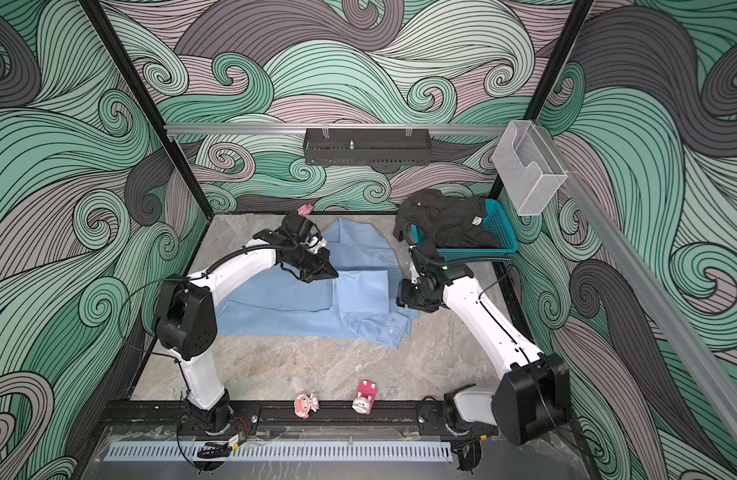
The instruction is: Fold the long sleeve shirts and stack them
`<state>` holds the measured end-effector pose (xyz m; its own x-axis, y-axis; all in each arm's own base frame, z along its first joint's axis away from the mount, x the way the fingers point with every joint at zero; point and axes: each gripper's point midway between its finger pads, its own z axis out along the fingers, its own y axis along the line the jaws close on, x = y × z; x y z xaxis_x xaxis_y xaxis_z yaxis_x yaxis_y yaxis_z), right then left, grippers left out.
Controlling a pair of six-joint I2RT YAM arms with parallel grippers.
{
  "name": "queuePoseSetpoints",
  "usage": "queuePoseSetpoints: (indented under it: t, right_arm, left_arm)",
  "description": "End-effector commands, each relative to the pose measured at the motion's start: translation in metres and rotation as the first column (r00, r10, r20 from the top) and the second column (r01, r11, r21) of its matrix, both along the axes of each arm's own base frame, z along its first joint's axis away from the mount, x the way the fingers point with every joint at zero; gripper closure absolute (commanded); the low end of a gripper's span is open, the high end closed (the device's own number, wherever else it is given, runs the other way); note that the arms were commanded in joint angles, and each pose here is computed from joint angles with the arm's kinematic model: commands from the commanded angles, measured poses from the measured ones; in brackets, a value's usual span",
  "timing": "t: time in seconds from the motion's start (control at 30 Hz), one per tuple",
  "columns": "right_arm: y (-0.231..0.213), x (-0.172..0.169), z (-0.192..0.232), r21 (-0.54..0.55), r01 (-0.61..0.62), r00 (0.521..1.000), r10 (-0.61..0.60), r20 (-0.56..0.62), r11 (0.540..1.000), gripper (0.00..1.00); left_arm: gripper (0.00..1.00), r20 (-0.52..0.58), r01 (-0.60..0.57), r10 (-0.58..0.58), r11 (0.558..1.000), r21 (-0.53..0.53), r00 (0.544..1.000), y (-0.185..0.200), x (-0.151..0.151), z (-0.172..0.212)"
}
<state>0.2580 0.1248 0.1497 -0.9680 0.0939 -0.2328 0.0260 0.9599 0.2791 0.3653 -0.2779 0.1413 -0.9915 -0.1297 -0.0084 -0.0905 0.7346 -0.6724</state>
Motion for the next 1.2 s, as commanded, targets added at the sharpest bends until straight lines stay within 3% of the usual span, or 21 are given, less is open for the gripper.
queuePoseSetpoints:
  t: [0.0, 0.1, 0.17, 0.33, 0.53, 0.73, 1.0, 1.17]
  right_arm:
    - [0.005, -0.008, -0.007, 0.012, -0.037, 0.999, 0.037, -0.019, 0.999, 0.44]
    - [0.014, -0.015, -0.014, 0.017, -0.080, 0.996, 0.081, -0.038, 0.997, 0.44]
    - [0.023, -0.021, -0.020, 0.006, -0.126, 0.991, 0.126, -0.048, 0.992, 0.44]
    - [0.045, -0.036, -0.030, -0.076, -0.272, 0.962, 0.270, -0.037, 0.959, 0.43]
    - [0.081, -0.040, -0.048, -0.268, -0.479, 0.870, 0.492, -0.022, 0.836, 0.41]
    - [0.121, -0.034, -0.072, -0.364, -0.589, 0.791, 0.607, -0.076, 0.721, 0.39]
    - [0.134, -0.012, -0.099, -0.432, -0.595, 0.786, 0.603, -0.136, 0.677, 0.38]
    - [0.145, -0.014, -0.109, -0.394, -0.620, 0.774, 0.611, -0.167, 0.678, 0.49]
  left_arm:
    - [1.00, -0.011, -0.086, 0.086, 0.996, -0.006, 0.996, 0.010, 0.032, -0.005]
    - [0.87, -0.035, -0.118, 0.119, 0.992, 0.033, 0.992, 0.020, 0.048, -0.020]
    - [0.65, -0.044, -0.132, 0.135, 0.990, 0.054, 0.990, 0.026, 0.055, -0.026]
    - [0.49, -0.043, -0.149, 0.151, 0.988, 0.049, 0.988, 0.037, 0.057, -0.019]
    - [0.47, -0.027, -0.188, 0.189, 0.982, 0.028, 0.982, 0.071, 0.037, 0.003]
    - [0.47, -0.008, -0.253, 0.253, 0.967, 0.023, 0.967, 0.127, 0.008, 0.022]
    - [0.47, -0.004, -0.311, 0.311, 0.950, 0.036, 0.950, 0.185, -0.028, 0.032]
    - [0.47, -0.003, -0.323, 0.323, 0.946, 0.028, 0.946, 0.200, -0.040, 0.037]
